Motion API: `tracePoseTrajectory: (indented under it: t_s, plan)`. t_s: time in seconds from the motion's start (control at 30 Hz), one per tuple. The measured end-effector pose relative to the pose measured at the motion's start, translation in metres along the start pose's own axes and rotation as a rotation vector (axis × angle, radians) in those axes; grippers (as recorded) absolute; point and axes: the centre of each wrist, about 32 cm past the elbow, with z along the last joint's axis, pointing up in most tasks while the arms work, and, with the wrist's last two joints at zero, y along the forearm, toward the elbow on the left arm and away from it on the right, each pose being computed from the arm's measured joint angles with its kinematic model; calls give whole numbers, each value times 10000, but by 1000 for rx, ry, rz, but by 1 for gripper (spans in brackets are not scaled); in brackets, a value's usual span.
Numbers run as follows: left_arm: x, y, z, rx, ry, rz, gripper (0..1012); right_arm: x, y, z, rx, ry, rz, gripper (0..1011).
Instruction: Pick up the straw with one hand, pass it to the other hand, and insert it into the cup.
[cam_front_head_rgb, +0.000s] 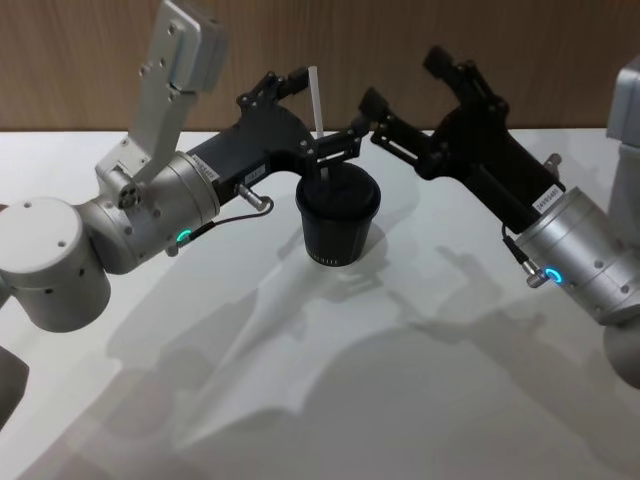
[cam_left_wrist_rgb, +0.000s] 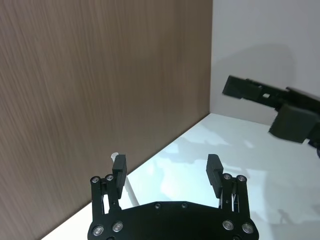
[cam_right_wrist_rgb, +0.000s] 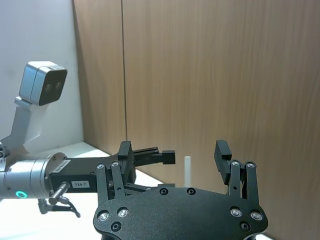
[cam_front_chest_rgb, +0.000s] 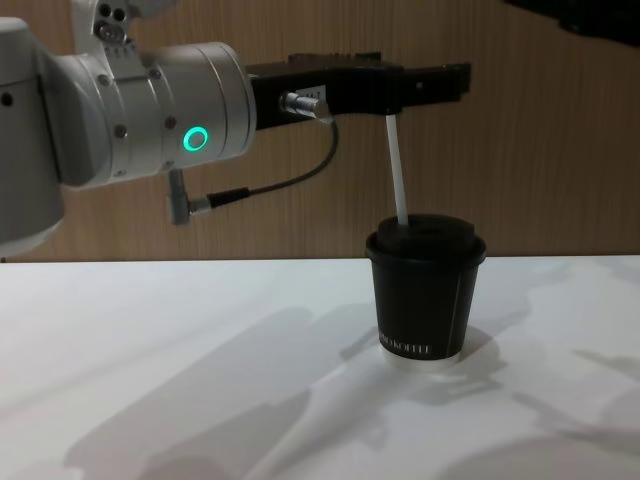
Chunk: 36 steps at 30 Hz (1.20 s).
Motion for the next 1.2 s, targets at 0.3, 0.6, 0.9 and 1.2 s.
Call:
tracePoseTrajectory:
  t_s: [0.3,0.6,0.9,1.2]
  plan:
    - [-36,45,10,-7,4,-2,1002,-42,59,17,-26,24,35,1001]
    - [-60,71,17,-7,9,-2,1003,-70,94,27,-37,36,63,1001]
    - [-68,83,20,-7,11,-2,1003,-83,108,30,-41,42,74,1001]
    - [-72,89,23,-7,11,-1,1003,-90,116,31,-44,45,79,1001]
